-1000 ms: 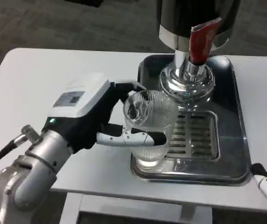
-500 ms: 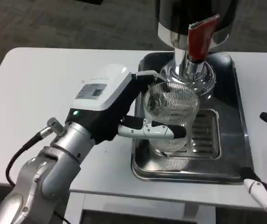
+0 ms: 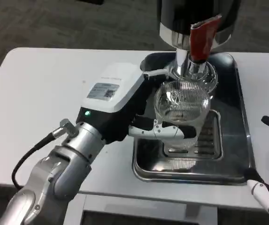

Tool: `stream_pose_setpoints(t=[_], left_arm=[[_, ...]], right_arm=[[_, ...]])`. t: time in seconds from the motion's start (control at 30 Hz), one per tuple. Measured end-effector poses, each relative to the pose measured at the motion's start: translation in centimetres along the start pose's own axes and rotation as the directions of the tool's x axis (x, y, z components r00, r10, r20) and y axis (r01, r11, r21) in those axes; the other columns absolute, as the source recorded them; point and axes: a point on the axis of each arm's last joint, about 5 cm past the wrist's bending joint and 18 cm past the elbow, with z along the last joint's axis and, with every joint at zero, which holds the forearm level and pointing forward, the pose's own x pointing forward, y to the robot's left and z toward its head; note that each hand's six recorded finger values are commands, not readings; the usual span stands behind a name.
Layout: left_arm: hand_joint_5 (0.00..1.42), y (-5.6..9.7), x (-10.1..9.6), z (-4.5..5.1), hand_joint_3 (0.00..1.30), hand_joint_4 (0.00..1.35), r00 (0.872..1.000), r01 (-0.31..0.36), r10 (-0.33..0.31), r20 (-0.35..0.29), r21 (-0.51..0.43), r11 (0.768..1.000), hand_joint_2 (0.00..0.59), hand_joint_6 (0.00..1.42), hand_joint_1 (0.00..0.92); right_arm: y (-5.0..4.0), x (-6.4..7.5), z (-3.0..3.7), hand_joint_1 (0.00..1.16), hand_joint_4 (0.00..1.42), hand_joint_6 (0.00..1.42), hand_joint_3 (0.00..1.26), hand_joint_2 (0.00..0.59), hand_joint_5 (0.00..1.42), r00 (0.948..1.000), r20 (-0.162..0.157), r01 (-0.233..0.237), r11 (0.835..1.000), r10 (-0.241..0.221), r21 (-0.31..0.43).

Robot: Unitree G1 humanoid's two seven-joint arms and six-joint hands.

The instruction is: Grasp the cup under the faucet to collect the drink, then remove the cup.

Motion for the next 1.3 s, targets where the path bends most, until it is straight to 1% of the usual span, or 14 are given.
stream_pose_setpoints(t=[0.17, 0.3, 0.37, 0.5, 0.6, 0.67, 0.73, 0.83, 0.93, 0.97, 1.0, 1.13, 1.17, 1.3], left_arm=[[0.84, -0.1, 0.0, 0.02, 0.14, 0.30, 1.000, 0.007, -0.007, -0.002, -0.001, 1.000, 0.117, 1.29, 0.214], [0.78, 0.1, 0.1, 0.16, 0.03, 0.21, 1.000, 0.010, -0.010, -0.009, 0.002, 1.000, 0.113, 1.22, 0.185], [0.77, 0.3, 0.1, 0.32, 0.00, 0.19, 1.000, 0.002, -0.002, -0.001, 0.003, 1.000, 0.113, 1.21, 0.178], [0.75, 0.5, 0.2, 0.49, 0.00, 0.18, 1.000, 0.006, -0.006, 0.000, 0.002, 1.000, 0.115, 1.20, 0.165], [0.75, 0.8, 0.1, 0.79, 0.00, 0.18, 1.000, -0.009, 0.009, 0.012, 0.000, 1.000, 0.115, 1.20, 0.164], [0.75, 1.0, 0.0, 1.02, 0.01, 0.19, 1.000, -0.017, 0.018, 0.021, -0.003, 1.000, 0.118, 1.19, 0.165], [0.77, 1.5, -0.4, 1.32, 0.06, 0.23, 0.999, -0.039, 0.040, 0.035, -0.015, 0.999, 0.123, 1.21, 0.166], [0.79, 2.2, -1.4, 1.11, 0.14, 0.31, 0.997, -0.068, 0.069, 0.020, -0.023, 0.997, 0.128, 1.21, 0.155], [0.79, 3.3, -2.8, 1.03, 0.20, 0.38, 0.992, -0.126, 0.126, 0.003, -0.040, 0.991, 0.134, 1.23, 0.157], [0.79, 3.5, -3.1, 1.04, 0.23, 0.39, 0.990, -0.139, 0.140, 0.001, -0.040, 0.989, 0.135, 1.23, 0.157], [0.79, 4.0, -3.9, 1.09, 0.23, 0.41, 0.986, -0.165, 0.165, -0.005, -0.048, 0.985, 0.135, 1.23, 0.158], [0.80, 5.2, -5.5, 1.15, 0.26, 0.45, 0.976, -0.219, 0.218, -0.014, -0.053, 0.974, 0.139, 1.23, 0.149], [0.80, 5.7, -6.1, 1.21, 0.27, 0.46, 0.970, -0.242, 0.242, -0.018, -0.054, 0.969, 0.139, 1.23, 0.146], [0.80, 7.3, -7.3, 1.54, 0.34, 0.51, 0.955, -0.295, 0.296, -0.008, -0.075, 0.952, 0.147, 1.23, 0.138]], right_arm=[[0.02, 0.0, -0.02, 0.37, 0.00, 0.08, 0.03, 0.452, 0.00, 1.0000, -0.004, -0.002, 1.000, 0.002, 0.003], [0.03, 0.0, -0.05, 0.37, 0.00, 0.08, 0.05, 0.452, 0.00, 1.0000, -0.009, -0.003, 1.000, 0.003, 0.008], [0.04, 0.0, -0.04, 0.37, 0.00, 0.08, 0.05, 0.452, 0.00, 1.0000, -0.008, -0.004, 1.000, 0.004, 0.009], [0.05, 0.0, -0.02, 0.37, 0.00, 0.08, 0.06, 0.452, 0.00, 1.0000, -0.007, -0.004, 1.000, 0.004, 0.012], [0.05, 0.0, -0.03, 0.37, 0.00, 0.08, 0.06, 0.452, 0.00, 0.9999, -0.010, -0.005, 1.000, 0.005, 0.016], [0.06, 0.0, -0.02, 0.37, 0.00, 0.08, 0.06, 0.452, 0.00, 0.9999, -0.010, -0.006, 1.000, 0.007, 0.017], [0.08, 0.1, -0.02, 0.37, 0.00, 0.08, 0.07, 0.452, 0.00, 0.9999, -0.011, -0.010, 1.000, 0.010, 0.023], [0.08, 0.1, -0.06, 0.37, 0.00, 0.08, 0.08, 0.452, 0.00, 0.9998, -0.016, -0.013, 1.000, 0.013, 0.028], [0.06, 0.1, -0.11, 0.37, 0.00, 0.08, 0.08, 0.451, 0.00, 0.9997, -0.020, -0.014, 0.999, 0.015, 0.033], [0.06, 0.1, -0.12, 0.37, 0.00, 0.08, 0.08, 0.437, 0.00, 0.9997, -0.020, -0.015, 0.999, 0.016, 0.036], [0.05, 0.1, -0.12, 0.38, 0.00, 0.08, 0.08, 0.424, 0.00, 0.9997, -0.017, -0.016, 0.999, 0.016, 0.041], [0.03, 0.1, -0.13, 0.39, 0.00, 0.08, 0.08, 0.421, 0.00, 0.9997, -0.015, -0.018, 0.999, 0.019, 0.042], [0.04, 0.1, -0.11, 0.39, 0.00, 0.08, 0.08, 0.421, 0.00, 0.9997, -0.012, -0.020, 0.999, 0.020, 0.040], [0.04, 0.2, -0.03, 0.39, 0.00, 0.08, 0.08, 0.421, 0.00, 0.9998, -0.002, -0.019, 0.999, 0.019, 0.038]])
